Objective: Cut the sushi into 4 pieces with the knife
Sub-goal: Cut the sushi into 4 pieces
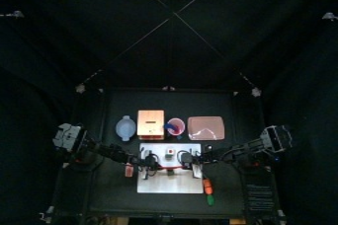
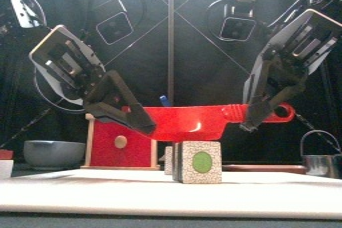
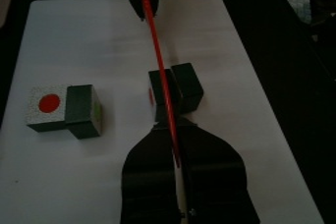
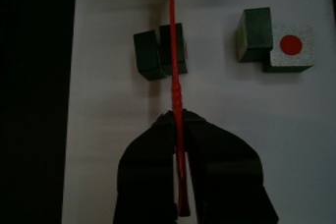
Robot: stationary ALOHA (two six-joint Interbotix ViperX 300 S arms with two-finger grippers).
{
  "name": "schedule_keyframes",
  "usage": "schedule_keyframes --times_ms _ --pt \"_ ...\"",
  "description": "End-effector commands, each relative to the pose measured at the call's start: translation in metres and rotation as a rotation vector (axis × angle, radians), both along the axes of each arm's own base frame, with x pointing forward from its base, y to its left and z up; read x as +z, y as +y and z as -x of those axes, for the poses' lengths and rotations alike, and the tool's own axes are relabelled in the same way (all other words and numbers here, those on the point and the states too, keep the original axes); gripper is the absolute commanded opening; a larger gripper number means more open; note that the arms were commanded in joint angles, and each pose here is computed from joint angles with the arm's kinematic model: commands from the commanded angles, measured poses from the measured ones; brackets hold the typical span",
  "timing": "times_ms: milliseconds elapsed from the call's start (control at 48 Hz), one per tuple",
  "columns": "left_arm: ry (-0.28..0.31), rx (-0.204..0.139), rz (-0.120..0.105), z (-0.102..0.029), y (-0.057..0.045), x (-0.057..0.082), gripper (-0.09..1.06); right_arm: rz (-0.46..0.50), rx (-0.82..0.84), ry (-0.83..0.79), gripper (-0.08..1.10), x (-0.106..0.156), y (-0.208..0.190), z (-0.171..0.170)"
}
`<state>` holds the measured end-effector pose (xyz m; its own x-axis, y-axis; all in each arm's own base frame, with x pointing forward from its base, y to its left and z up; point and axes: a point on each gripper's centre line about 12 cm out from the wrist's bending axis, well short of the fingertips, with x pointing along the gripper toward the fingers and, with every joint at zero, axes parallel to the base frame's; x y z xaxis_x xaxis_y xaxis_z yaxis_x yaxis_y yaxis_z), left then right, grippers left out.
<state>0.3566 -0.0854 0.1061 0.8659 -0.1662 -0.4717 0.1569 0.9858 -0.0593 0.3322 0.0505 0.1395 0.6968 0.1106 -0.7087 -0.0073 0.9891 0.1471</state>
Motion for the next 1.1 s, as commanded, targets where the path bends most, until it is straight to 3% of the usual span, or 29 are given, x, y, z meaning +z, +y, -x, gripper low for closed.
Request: schedule_keyframes --times_ms 21,583,917,1104 --pt "-0.037 -0.025 0.008 -0.007 -0.011 0.009 0.16 -0.003 -0.01 -0.019 0.06 0.004 -0.002 -0.004" --pt "0.042 -0.005 0.007 -0.009 -0.015 -0.022 0.16 -0.014 -0.023 0.03 0.06 -0.013 0.0 -0.005" --pt "0.202 0.054 0.0 -0.001 -0.01 -0.068 0.16 -0.018 -0.04 0.121 0.06 -0.044 0.002 -0.006" --pt "0.234 0.051 -0.003 0.0 -0.011 -0.073 0.16 -0.02 -0.039 0.117 0.06 -0.043 0.003 -0.007"
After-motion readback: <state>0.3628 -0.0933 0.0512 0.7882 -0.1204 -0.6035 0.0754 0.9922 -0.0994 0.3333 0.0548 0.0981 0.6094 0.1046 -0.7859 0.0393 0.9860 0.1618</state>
